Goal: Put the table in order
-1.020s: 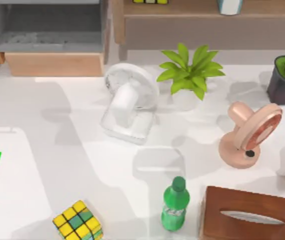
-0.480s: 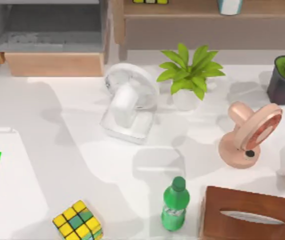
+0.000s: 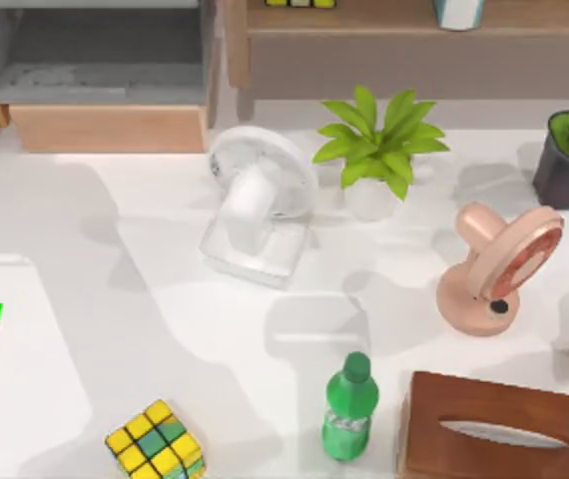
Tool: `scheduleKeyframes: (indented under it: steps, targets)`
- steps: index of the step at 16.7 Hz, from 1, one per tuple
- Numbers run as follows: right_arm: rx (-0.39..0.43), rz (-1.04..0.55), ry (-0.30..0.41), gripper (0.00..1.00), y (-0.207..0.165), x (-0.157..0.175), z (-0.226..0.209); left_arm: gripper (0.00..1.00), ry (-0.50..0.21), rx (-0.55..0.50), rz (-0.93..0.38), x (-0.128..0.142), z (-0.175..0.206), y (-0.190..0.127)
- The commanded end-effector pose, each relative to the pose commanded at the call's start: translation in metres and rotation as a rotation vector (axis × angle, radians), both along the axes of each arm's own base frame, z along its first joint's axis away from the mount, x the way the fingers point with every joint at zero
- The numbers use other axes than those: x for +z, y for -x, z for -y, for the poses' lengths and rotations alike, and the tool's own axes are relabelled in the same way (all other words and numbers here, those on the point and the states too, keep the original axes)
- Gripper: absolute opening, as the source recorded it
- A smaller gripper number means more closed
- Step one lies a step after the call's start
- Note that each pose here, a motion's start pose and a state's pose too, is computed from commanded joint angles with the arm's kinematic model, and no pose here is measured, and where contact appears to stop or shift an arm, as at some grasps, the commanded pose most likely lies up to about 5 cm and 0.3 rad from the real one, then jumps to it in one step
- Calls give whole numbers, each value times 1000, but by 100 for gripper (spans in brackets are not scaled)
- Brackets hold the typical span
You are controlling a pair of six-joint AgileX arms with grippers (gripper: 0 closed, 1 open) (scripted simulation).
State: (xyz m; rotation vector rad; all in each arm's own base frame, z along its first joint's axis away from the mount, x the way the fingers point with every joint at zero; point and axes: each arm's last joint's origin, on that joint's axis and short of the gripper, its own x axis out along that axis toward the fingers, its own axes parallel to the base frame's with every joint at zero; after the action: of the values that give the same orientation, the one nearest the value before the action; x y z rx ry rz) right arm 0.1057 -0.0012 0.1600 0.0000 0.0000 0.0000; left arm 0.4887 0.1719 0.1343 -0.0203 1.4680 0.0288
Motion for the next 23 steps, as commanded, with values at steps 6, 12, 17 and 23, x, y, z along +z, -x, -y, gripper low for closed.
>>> scheduleKeyframes:
  steps: [6, 12, 17, 23]
  targets:
    - [0, 0, 0, 100, 0, 0, 0, 77, 0, 0, 0, 0, 0, 0]
    - [0, 0, 0, 100, 0, 0, 0, 32, 0, 0, 0, 0, 0, 0]
    - [0, 0, 0, 100, 0, 0, 0, 0, 0, 0, 0, 0, 0, 0]
    - [0, 0, 0, 100, 0, 0, 0, 0, 0, 0, 0, 0, 0, 0]
